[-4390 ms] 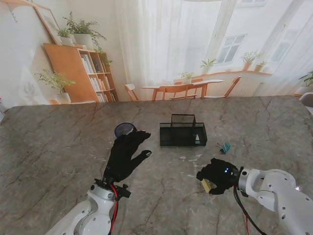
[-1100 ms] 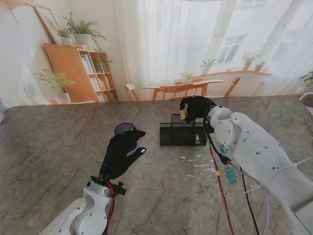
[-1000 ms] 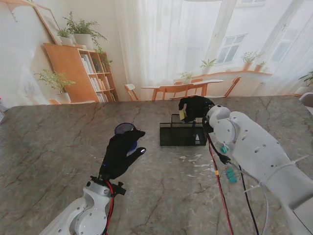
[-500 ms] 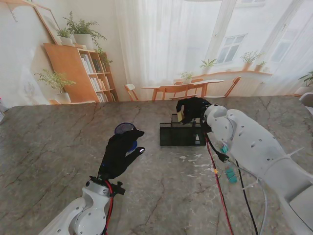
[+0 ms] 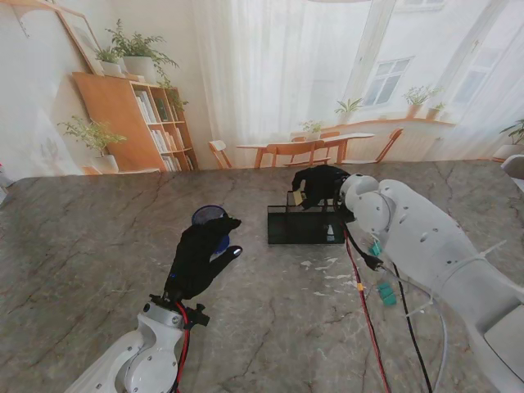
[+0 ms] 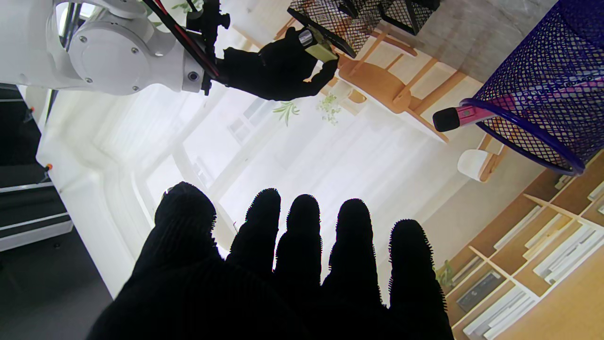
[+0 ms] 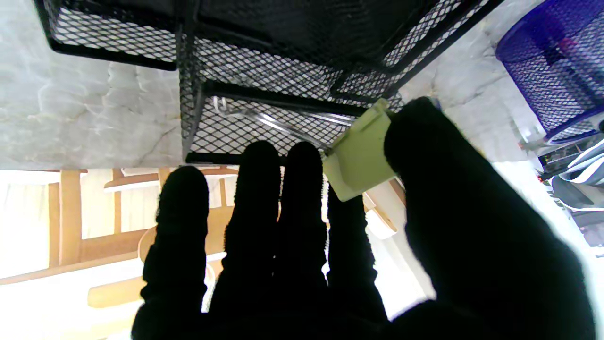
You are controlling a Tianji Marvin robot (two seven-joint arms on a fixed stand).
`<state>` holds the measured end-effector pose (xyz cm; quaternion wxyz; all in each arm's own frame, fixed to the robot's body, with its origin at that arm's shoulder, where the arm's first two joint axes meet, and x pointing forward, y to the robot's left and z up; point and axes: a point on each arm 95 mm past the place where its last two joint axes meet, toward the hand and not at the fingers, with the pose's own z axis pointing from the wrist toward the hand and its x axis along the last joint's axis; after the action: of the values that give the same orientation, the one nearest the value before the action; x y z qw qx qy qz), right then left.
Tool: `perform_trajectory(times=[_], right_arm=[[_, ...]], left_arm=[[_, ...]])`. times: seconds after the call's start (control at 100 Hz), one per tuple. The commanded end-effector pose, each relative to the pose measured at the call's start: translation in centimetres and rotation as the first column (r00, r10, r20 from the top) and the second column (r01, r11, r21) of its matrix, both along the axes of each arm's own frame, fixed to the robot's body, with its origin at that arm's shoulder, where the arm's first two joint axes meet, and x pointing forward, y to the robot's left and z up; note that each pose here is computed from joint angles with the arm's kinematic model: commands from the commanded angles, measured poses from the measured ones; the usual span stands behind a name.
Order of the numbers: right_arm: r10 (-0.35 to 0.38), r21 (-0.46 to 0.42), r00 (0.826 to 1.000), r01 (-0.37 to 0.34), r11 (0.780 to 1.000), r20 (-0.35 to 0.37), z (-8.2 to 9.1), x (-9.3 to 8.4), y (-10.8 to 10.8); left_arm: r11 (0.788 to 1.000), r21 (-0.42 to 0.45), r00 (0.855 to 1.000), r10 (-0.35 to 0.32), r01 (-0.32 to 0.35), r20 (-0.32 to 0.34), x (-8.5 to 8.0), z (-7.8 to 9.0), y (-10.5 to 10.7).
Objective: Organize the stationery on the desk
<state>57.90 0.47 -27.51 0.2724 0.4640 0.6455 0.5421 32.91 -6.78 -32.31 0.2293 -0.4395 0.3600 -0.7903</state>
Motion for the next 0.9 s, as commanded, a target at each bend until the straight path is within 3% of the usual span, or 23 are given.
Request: perform_trajectory(times=[0.0,0.37,0.89], right_arm=[[0.006,0.001,1.000,-0.006,1.000,-0.011,0.13,0.11,0.06],[0.056,-0.025,0.998,-0.057,0.998,-0.015,0.57,0.15,-0.25],[0.068,-0.054,0.997,-0.070,0.996,-0.025,0.89,0.06,-0.51]], left_arm=[[1.000,-0.007,1.000,0.000,0.000,-0.005,-0.21,-0.18,-0.08],[1.000,-0.009,1.000,-0.005,0.005,-0.008,-0.17,-0.18,-0.12],[1.000,-0.015,1.000,-0.014,0.014,-0.007,-0.13,-0.18,-0.26]])
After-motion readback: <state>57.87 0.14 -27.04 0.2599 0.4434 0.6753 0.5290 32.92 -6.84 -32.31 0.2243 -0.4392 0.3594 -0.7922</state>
